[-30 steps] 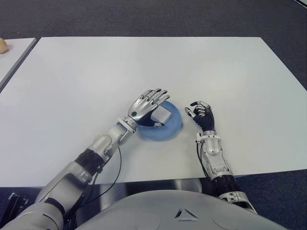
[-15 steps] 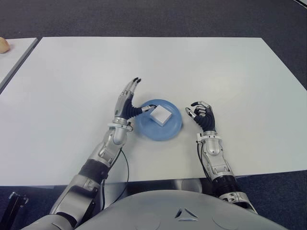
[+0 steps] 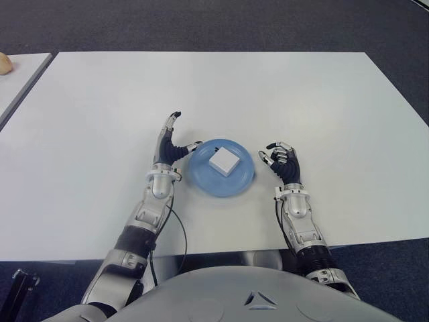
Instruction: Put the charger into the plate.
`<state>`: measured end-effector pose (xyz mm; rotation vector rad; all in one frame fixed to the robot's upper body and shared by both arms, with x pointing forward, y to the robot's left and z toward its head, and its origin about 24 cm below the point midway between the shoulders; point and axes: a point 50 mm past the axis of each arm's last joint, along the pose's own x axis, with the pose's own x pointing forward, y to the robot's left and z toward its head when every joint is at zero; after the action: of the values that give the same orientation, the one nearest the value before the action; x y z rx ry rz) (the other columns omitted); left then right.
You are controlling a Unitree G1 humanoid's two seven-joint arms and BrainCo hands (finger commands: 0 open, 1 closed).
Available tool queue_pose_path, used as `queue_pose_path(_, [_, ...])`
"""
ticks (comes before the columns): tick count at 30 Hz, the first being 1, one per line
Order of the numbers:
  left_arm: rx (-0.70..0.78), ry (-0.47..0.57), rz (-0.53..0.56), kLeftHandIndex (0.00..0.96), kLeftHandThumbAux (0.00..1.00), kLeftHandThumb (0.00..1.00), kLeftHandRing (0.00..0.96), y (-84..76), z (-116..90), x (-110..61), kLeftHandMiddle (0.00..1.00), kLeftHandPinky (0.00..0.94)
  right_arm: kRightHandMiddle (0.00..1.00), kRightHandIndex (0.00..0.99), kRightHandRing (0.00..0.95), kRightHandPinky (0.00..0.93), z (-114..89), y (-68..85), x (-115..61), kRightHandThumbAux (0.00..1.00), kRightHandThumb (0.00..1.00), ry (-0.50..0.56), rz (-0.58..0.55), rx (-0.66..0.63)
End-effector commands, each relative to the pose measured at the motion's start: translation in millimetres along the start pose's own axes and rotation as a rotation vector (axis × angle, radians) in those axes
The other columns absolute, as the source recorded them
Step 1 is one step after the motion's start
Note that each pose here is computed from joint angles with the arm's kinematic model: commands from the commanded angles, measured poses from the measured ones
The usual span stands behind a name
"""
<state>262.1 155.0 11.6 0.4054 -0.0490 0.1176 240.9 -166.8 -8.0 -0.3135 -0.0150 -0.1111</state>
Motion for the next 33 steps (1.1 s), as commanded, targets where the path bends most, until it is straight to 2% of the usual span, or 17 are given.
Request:
queue_pose_path(1, [-0.086, 0.08, 0.015, 0.266, 0.867, 0.415, 0.144, 7.0, -16.5, -4.9, 0.177, 0.18, 0.777, 0.435, 0.797, 0.822, -4.3, -0.8, -2.0, 0.73, 0.702, 0.026, 0.006, -0.005])
queue_pose_path(3, [-0.126, 0.091, 0.022, 0.355, 0.779, 0.586, 0.206, 8.4, -18.6, -5.2, 0.229, 0.255, 0.777, 0.435, 0.797, 0.817, -4.6, -0.9, -2.1, 0.73, 0.702, 0.029, 0.007, -0.004])
queue_pose_path(6, [-0.17, 0.104, 0.034, 0.396, 0.739, 0.666, 0.27, 9.8, -20.7, -5.3, 0.292, 0.318, 0.774, 0.434, 0.795, 0.816, -4.8, -1.2, -2.2, 0.73, 0.702, 0.032, 0.009, -0.005])
queue_pose_path(14, [-0.205, 0.124, 0.047, 0.419, 0.72, 0.7, 0.374, 11.3, -25.5, -8.4, 0.375, 0.429, 0.772, 0.434, 0.794, 0.816, -4.4, -1.8, -2.5, 0.73, 0.702, 0.032, 0.01, -0.004])
queue_pose_path(20, [-0.195, 0.155, 0.042, 0.429, 0.717, 0.708, 0.539, 11.7, -35.7, -11.8, 0.527, 0.552, 0.773, 0.434, 0.795, 0.819, -4.7, -1.4, -2.5, 0.73, 0.702, 0.033, 0.017, 0.003])
queue_pose_path(27, [-0.191, 0.176, 0.021, 0.433, 0.717, 0.71, 0.629, 10.4, -40.1, -11.5, 0.62, 0.62, 0.778, 0.434, 0.802, 0.827, -5.0, -1.2, -2.5, 0.73, 0.702, 0.033, 0.016, -0.004])
queue_pose_path(33, [-0.183, 0.198, 0.011, 0.434, 0.718, 0.709, 0.666, 9.2, -42.9, -11.3, 0.664, 0.638, 0.778, 0.435, 0.797, 0.818, -5.6, -1.3, -2.3, 0.729, 0.702, 0.036, 0.015, -0.001])
